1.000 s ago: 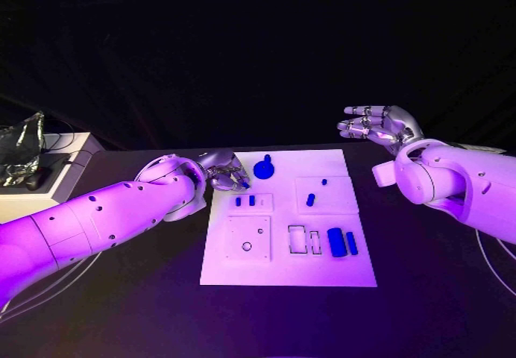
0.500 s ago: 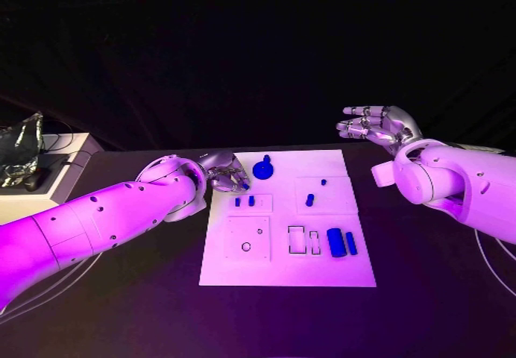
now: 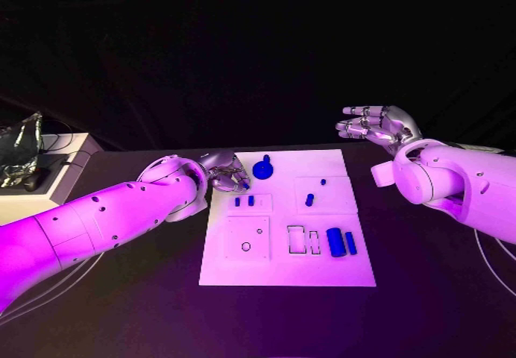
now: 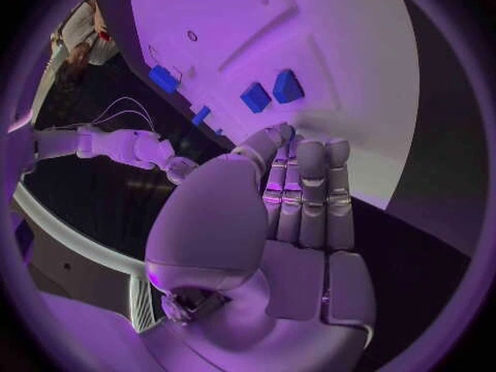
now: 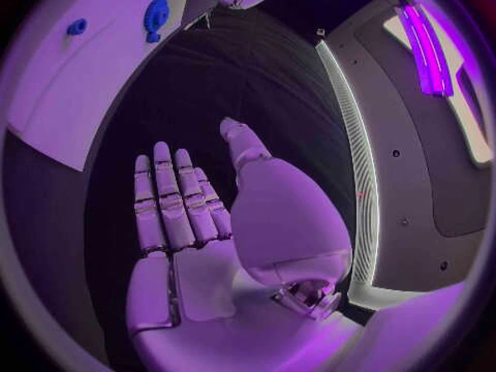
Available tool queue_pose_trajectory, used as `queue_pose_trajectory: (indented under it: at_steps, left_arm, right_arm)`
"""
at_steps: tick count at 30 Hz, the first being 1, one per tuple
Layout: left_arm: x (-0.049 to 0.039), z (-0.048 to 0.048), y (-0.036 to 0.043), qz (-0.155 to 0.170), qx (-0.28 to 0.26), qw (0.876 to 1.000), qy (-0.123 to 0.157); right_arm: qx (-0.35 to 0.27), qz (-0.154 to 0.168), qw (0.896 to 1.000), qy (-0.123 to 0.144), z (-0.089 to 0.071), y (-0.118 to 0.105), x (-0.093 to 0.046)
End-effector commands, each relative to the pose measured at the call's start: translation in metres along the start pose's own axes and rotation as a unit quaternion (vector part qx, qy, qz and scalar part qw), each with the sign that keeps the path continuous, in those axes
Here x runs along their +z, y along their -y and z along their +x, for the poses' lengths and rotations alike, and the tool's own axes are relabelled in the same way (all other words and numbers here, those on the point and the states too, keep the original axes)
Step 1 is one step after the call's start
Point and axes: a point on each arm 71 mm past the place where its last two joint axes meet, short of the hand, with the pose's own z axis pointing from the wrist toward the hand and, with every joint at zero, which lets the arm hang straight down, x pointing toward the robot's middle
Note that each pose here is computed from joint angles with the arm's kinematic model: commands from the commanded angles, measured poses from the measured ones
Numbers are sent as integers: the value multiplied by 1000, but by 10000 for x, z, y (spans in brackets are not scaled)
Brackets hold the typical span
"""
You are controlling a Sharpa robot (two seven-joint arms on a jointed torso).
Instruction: Assemble the parts on the task board
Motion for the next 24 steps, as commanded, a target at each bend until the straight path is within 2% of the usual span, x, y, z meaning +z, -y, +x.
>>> queue_pose_trajectory:
  at_steps: [1,15,24]
  left_arm:
    - [13,31,10,-4,-1,1000,-2]
    - [37,48,37,-8,1,1000,0]
    - [34,61,12,-21,4,1000,-11]
  right_arm:
    - [0,-9,1000,-9,19,-15,-2]
    - [1,-9,1000,-11,24,-14,3]
    - [0,-8,1000,-10,21,-13,3]
